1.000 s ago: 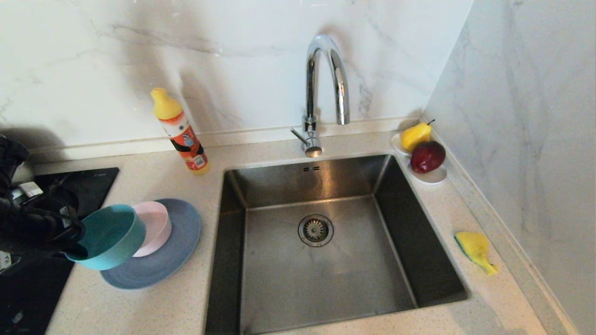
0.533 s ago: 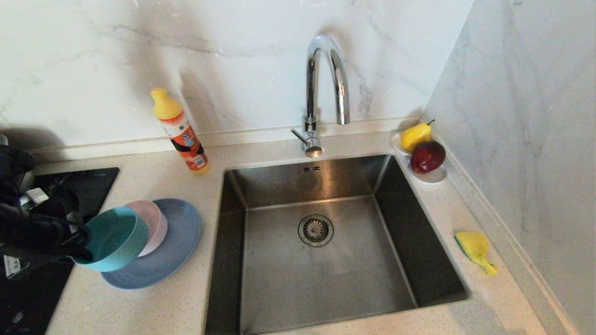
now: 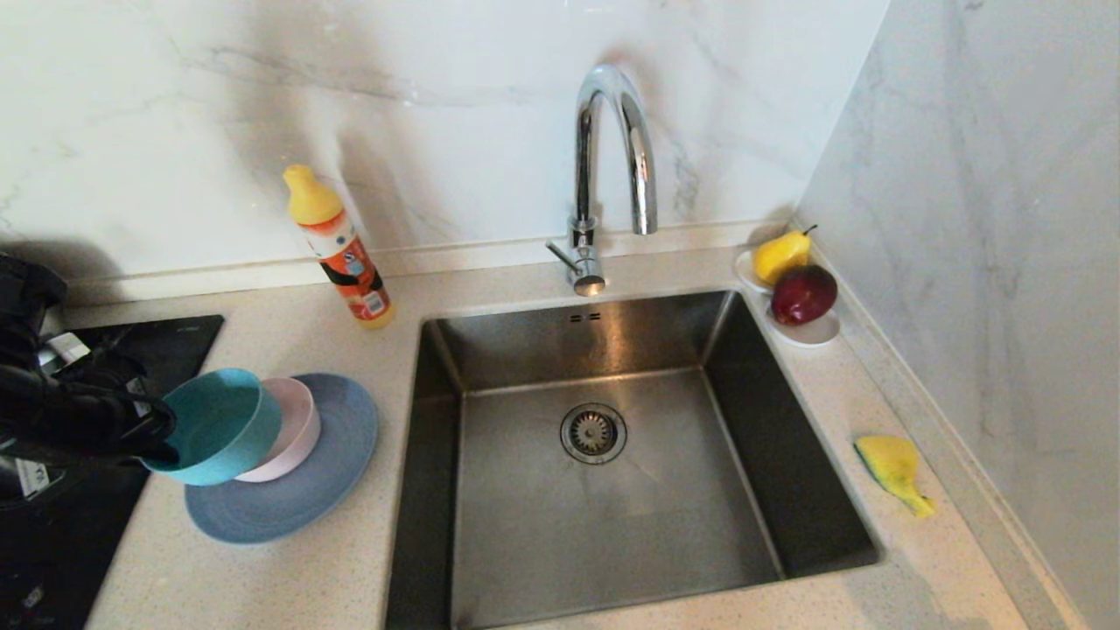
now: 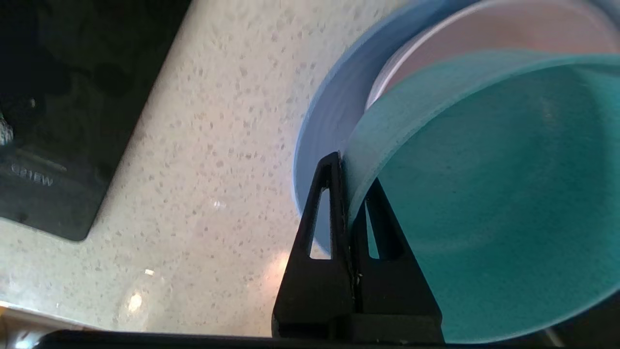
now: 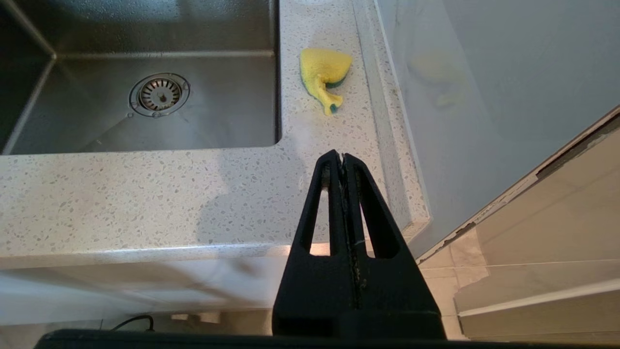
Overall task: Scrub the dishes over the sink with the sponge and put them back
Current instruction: Place the bowl on the bowl
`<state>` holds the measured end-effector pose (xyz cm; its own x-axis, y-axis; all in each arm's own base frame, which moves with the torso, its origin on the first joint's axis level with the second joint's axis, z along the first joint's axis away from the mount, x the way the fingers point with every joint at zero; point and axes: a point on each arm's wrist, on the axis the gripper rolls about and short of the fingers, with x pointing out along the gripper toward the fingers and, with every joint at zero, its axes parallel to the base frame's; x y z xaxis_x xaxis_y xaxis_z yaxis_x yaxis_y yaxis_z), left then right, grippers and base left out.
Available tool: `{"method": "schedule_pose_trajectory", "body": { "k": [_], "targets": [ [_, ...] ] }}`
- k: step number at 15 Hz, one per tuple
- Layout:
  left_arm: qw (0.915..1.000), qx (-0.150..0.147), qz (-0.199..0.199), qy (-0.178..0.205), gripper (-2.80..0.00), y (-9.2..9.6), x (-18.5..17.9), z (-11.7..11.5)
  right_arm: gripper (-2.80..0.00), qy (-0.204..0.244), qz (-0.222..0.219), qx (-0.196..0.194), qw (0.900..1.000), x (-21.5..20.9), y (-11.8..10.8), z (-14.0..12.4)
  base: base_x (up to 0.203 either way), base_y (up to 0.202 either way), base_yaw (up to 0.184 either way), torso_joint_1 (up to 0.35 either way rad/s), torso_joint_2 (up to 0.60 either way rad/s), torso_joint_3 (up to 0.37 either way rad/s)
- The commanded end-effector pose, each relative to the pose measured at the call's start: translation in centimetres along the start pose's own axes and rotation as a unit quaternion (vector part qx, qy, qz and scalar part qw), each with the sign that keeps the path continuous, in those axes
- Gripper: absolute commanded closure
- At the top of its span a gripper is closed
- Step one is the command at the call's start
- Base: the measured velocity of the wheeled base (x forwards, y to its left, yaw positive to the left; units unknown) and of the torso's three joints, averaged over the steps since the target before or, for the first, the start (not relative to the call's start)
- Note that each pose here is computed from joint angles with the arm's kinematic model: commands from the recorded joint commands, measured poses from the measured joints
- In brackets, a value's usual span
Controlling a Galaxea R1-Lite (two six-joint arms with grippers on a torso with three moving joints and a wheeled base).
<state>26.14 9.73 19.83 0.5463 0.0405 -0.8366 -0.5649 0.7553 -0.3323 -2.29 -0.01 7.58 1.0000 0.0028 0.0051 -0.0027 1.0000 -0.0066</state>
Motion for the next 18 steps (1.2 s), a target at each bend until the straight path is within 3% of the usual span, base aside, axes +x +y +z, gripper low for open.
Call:
{"method": "schedule_pose_trajectory", "body": {
  "k": [1,8,9,14,16,17,18],
  "targets": [
    [1.0,-0.001,-0.002,0.0,0.0,-0.1,0.1,0.3,0.0,-0.001,0.0,-0.001,1.0,0.0,0.0,0.0,0.0,0.0,0.0,0.0,0.0,0.0],
    [1.0,0.005,-0.006,0.001,0.0,-0.5,1.4,0.5,0.0,-0.001,0.0,0.0,1.0,0.0,0.0,0.0,0.0,0.0,0.0,0.0,0.0,0.0],
    [0.9999,0.007,-0.008,0.001,-2.8,-0.6,1.4,0.5,0.0,-0.001,0.0,0.0,1.0,0.0,0.0,0.0,0.0,0.0,0.0,0.0,0.0,0.0],
    [0.9997,0.006,-0.021,-0.012,-2.8,-1.2,0.5,0.6,0.0,-0.001,0.0,-0.001,1.0,0.0,0.0,0.0,0.0,0.0,0.0,0.0,0.0,0.0],
    [0.9985,0.004,-0.035,-0.043,-2.8,-1.7,-1.3,1.3,0.0,-0.001,0.0,0.0,1.0,0.0,0.0,0.0,0.0,0.0,0.0,0.0,0.0,0.0],
    [0.9966,0.003,-0.048,-0.067,-2.01,-2.2,-2.9,1.7,0.0,0.0,0.0,0.0,1.0,0.0,0.0,0.0,0.0,0.0,0.0,0.0,0.0,0.0],
    [0.9941,0.007,-0.061,-0.089,0.0,-2.6,-4.4,2.1,0.0,-0.001,0.0,-0.001,1.0,0.0,0.0,0.0,0.0,0.0,0.0,0.0,0.0,0.0]
  ]
}}
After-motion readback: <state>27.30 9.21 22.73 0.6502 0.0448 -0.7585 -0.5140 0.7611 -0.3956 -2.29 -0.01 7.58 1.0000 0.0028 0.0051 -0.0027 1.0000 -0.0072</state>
